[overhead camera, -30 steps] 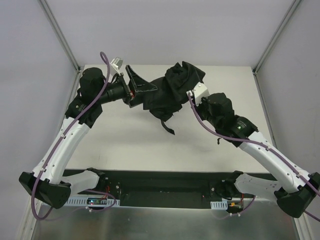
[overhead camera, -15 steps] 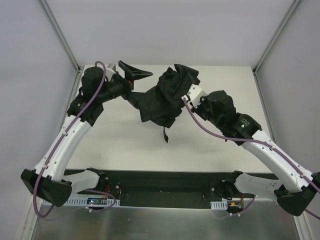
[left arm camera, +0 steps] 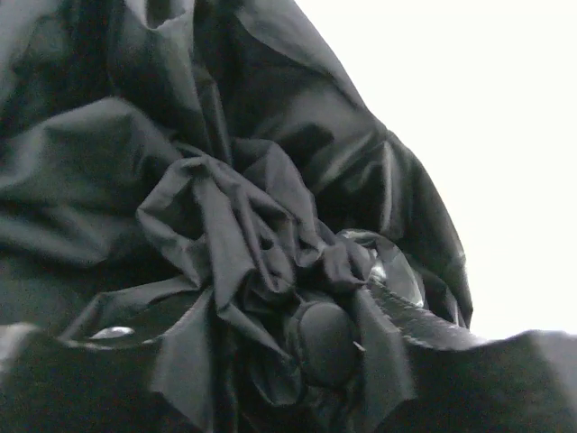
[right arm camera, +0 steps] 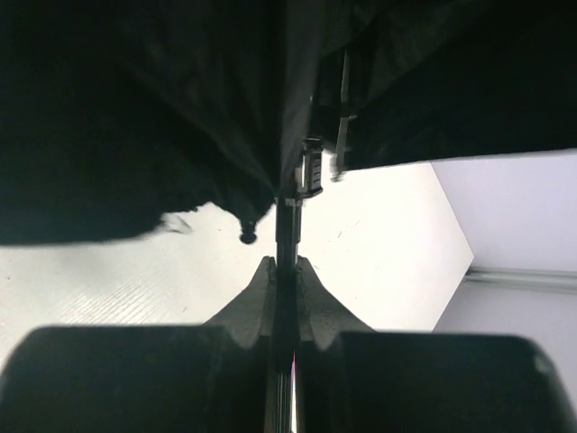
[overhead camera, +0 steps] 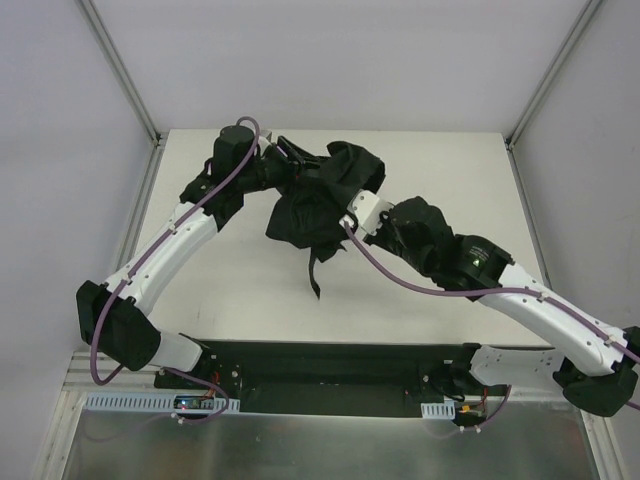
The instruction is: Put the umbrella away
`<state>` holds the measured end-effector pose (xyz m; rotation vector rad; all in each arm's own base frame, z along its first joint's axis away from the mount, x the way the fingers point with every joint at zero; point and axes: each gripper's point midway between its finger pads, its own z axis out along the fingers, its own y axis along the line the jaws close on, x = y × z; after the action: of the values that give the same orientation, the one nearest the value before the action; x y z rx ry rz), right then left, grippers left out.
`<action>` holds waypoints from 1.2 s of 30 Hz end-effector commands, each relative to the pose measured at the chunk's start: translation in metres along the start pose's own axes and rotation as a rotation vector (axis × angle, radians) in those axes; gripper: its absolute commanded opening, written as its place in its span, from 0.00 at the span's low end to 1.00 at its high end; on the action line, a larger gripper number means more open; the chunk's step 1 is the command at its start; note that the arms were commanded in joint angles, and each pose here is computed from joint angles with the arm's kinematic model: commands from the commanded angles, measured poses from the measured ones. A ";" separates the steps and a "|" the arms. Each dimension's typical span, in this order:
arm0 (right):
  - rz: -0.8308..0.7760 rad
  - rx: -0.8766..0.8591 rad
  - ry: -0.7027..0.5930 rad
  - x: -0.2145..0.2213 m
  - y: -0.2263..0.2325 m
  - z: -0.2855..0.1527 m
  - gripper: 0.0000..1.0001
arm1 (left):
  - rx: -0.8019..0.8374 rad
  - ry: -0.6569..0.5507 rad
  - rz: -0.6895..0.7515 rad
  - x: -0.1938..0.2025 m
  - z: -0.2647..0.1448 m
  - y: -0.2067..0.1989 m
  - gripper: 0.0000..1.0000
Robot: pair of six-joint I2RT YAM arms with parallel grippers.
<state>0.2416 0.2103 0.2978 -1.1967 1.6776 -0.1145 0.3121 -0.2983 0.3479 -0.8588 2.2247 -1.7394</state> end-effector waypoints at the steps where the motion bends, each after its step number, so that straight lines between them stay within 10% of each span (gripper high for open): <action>1: 0.043 -0.005 -0.143 -0.045 -0.004 -0.009 0.00 | 0.234 0.085 0.159 0.023 -0.009 -0.052 0.24; 2: 0.050 -0.009 -0.134 -0.044 -0.002 -0.009 0.00 | 0.250 0.101 0.168 0.026 -0.009 -0.052 0.05; 5: 0.075 -0.017 -0.102 -0.040 0.000 -0.008 0.01 | 0.321 0.131 0.217 0.031 -0.011 -0.053 0.00; 8: 0.148 -0.043 -0.058 -0.031 0.001 -0.019 0.62 | 0.432 0.187 0.362 0.033 -0.018 -0.060 0.00; 11: 0.265 -0.168 -0.017 -0.021 0.012 -0.045 0.85 | 0.484 0.258 0.626 0.037 -0.029 -0.062 0.00; 20: 0.765 -0.736 -0.063 -0.037 0.052 -0.106 0.86 | 0.622 0.400 1.272 0.068 -0.069 -0.041 0.00; 36: 1.026 -0.970 -0.348 -0.067 0.060 -0.084 0.72 | 0.962 0.335 1.302 0.091 -0.104 -0.092 0.00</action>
<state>0.1518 0.2463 0.3011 -0.7229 2.1089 1.3913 0.2353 -0.2853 0.4379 0.8665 1.3420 -1.8132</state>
